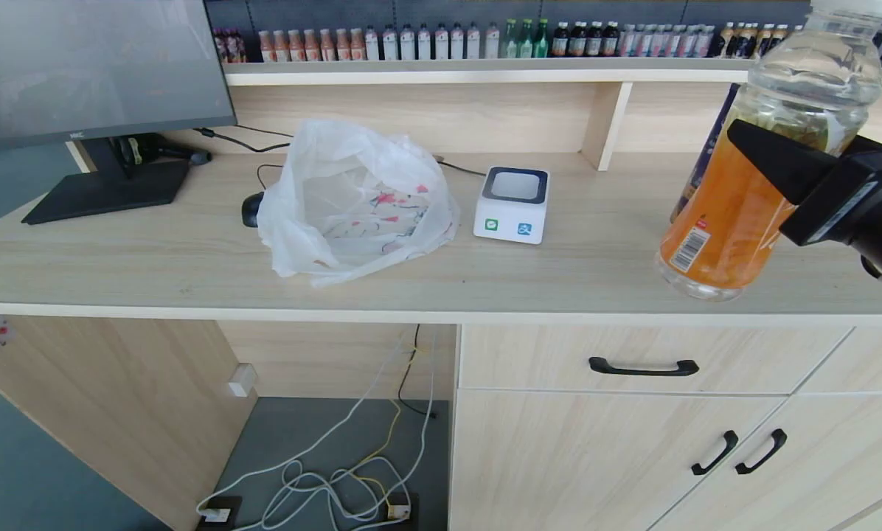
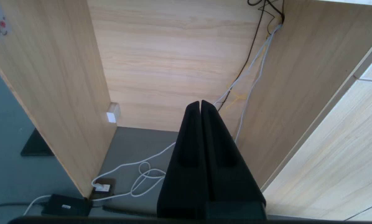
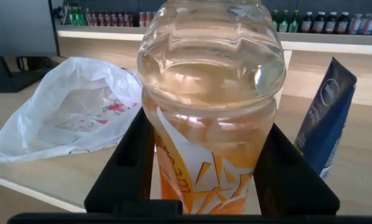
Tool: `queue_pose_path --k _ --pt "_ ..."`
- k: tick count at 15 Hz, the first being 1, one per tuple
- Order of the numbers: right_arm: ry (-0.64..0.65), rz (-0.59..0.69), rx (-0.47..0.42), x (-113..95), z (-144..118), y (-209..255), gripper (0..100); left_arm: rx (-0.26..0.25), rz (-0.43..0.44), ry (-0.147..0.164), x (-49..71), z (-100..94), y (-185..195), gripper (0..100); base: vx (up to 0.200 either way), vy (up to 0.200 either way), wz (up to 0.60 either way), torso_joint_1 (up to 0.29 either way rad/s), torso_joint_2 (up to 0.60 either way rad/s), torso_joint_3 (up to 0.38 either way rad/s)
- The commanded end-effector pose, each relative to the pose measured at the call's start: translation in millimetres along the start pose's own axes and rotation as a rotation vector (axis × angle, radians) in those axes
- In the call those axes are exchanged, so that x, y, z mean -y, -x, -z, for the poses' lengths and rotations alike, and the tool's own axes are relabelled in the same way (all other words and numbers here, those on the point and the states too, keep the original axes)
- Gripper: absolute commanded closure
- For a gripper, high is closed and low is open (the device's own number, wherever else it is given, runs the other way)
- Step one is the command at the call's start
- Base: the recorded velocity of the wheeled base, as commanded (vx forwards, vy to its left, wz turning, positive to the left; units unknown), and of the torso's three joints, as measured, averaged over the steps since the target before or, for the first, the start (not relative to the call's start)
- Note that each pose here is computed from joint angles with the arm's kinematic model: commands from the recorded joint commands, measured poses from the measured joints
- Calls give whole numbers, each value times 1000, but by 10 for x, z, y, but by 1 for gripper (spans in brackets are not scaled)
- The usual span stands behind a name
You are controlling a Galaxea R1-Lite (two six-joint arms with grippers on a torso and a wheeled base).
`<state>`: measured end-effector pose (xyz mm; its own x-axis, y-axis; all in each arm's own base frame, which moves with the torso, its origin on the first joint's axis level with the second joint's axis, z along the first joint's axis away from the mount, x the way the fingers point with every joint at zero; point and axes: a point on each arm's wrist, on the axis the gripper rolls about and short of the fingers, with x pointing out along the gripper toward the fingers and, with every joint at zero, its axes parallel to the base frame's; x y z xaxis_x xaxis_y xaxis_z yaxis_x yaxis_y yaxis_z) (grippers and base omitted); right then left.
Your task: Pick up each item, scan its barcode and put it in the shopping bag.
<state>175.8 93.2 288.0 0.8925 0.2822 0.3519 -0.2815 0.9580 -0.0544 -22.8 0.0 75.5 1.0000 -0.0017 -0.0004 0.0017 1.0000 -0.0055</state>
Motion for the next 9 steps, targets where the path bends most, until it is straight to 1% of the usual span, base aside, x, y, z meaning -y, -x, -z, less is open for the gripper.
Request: queue_pose_path --k 1,3,9 --pt "-2 -5 2 -13 -5 -13 100 0 0 -1 0 0 0 100 0 200 0 2 2 2" --pt "-4 -4 11 -13 -36 -35 100 0 0 -6 0 0 0 100 0 0 0 0 0 0" --pt "6 -3 22 -50 -46 -229 100 0 0 -4 0 0 0 100 0 0 0 0 0 0"
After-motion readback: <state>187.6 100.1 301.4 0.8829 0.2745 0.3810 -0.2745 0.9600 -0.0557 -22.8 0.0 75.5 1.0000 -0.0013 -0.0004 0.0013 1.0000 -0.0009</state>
